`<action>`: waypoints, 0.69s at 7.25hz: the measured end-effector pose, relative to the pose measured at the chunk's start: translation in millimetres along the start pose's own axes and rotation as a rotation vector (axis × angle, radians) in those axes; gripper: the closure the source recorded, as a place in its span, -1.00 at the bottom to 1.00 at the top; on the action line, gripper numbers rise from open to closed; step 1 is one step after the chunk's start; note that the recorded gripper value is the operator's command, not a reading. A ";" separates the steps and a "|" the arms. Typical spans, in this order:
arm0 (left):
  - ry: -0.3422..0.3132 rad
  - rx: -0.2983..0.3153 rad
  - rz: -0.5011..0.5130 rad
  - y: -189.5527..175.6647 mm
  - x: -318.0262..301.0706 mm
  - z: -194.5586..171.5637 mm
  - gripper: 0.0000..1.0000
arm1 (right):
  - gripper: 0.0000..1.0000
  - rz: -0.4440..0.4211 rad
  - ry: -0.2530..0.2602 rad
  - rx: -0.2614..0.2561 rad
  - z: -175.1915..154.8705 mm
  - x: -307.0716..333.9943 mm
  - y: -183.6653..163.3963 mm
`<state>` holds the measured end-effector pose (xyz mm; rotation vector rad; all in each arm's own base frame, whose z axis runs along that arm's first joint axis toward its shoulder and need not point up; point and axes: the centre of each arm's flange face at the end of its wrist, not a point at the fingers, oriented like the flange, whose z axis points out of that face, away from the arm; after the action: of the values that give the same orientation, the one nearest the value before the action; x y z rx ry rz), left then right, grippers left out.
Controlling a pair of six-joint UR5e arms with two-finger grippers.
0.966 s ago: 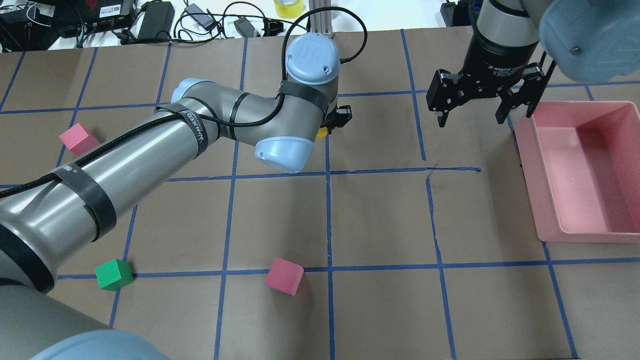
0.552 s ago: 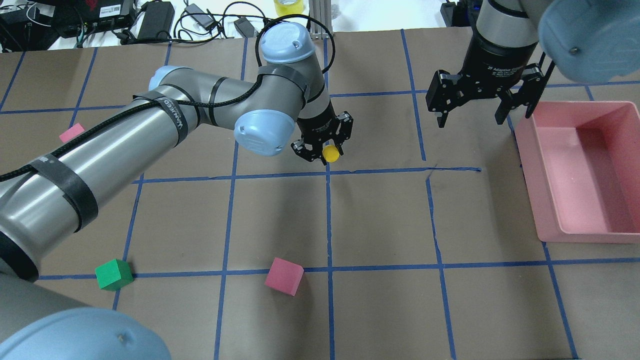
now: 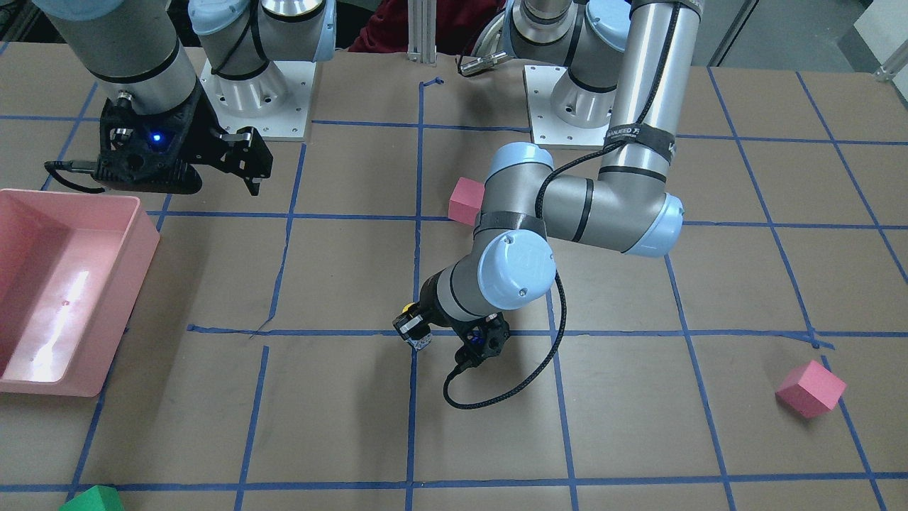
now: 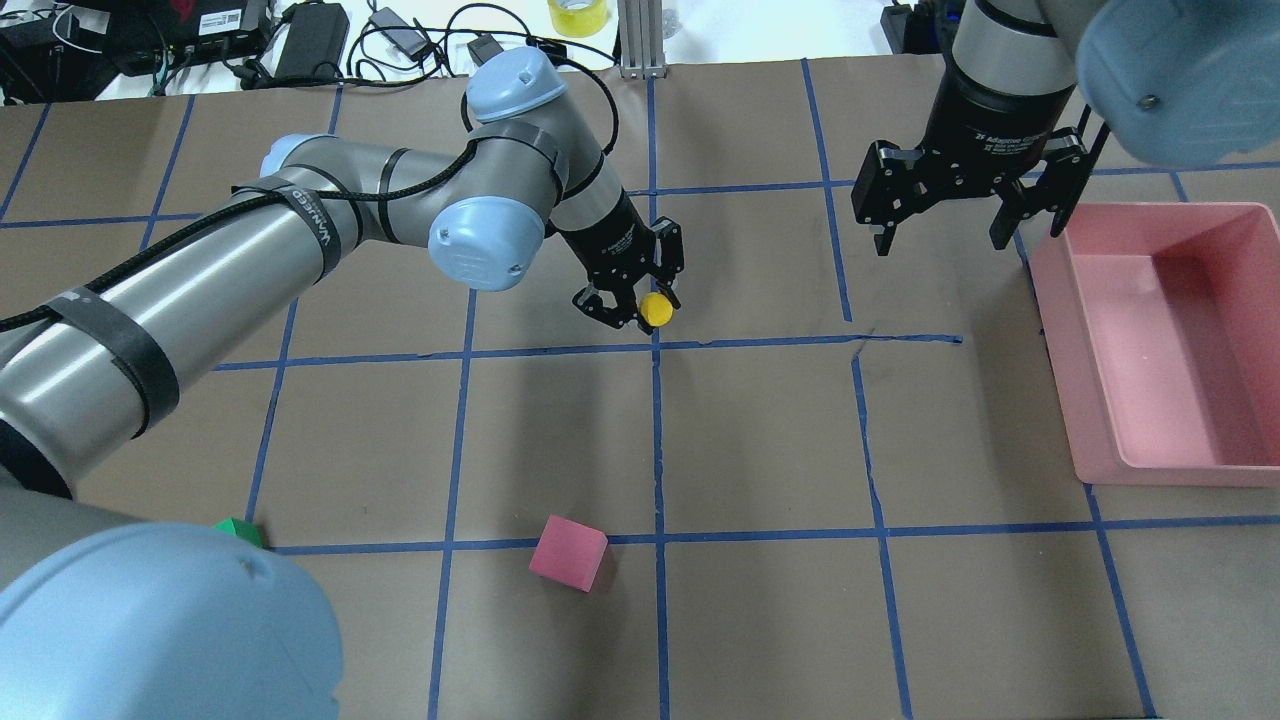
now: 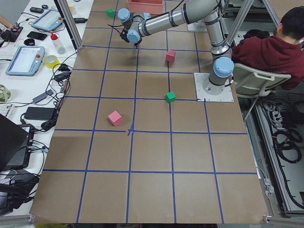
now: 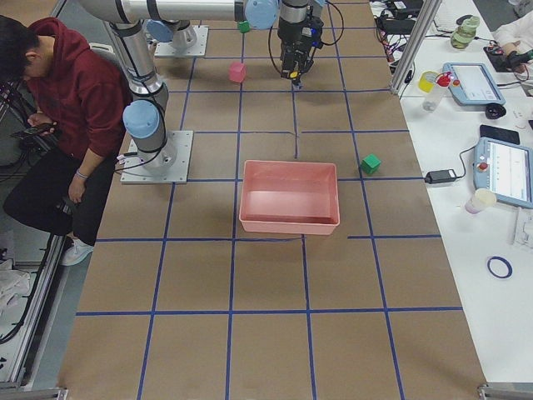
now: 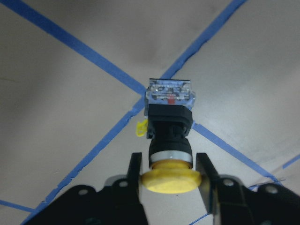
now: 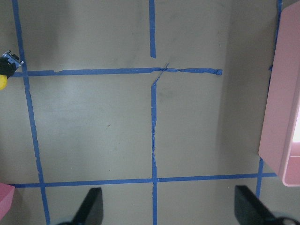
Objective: Align button upright
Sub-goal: 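Set the switch down upright and open the left gripper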
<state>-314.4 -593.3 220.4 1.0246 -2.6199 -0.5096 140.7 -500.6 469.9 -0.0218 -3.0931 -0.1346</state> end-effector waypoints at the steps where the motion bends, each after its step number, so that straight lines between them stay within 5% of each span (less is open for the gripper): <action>1: 0.002 -0.025 -0.014 -5.5 3.3 5.2 1.00 | -1.00 0.001 0.000 0.000 0.0 0.1 0.0; 2: -0.005 -0.058 -0.031 -7.4 6.0 7.0 1.00 | -1.00 0.001 0.000 0.000 0.0 0.1 0.0; 3: -0.020 -0.084 -0.043 -8.1 7.4 6.0 -0.21 | -1.00 0.002 0.000 0.000 0.0 0.1 0.0; 4: -0.032 -0.095 -0.042 -8.4 7.6 5.6 -0.55 | -1.00 0.002 0.000 0.000 0.0 0.4 -0.1; 5: -0.039 -0.099 -0.030 -8.7 6.8 6.1 -0.63 | -1.00 0.001 0.000 0.000 -0.1 0.4 -0.2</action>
<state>-316.4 -602.7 212.1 1.0343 -2.5876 -0.6649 140.3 -500.7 469.9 -0.0239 -3.0931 -0.1340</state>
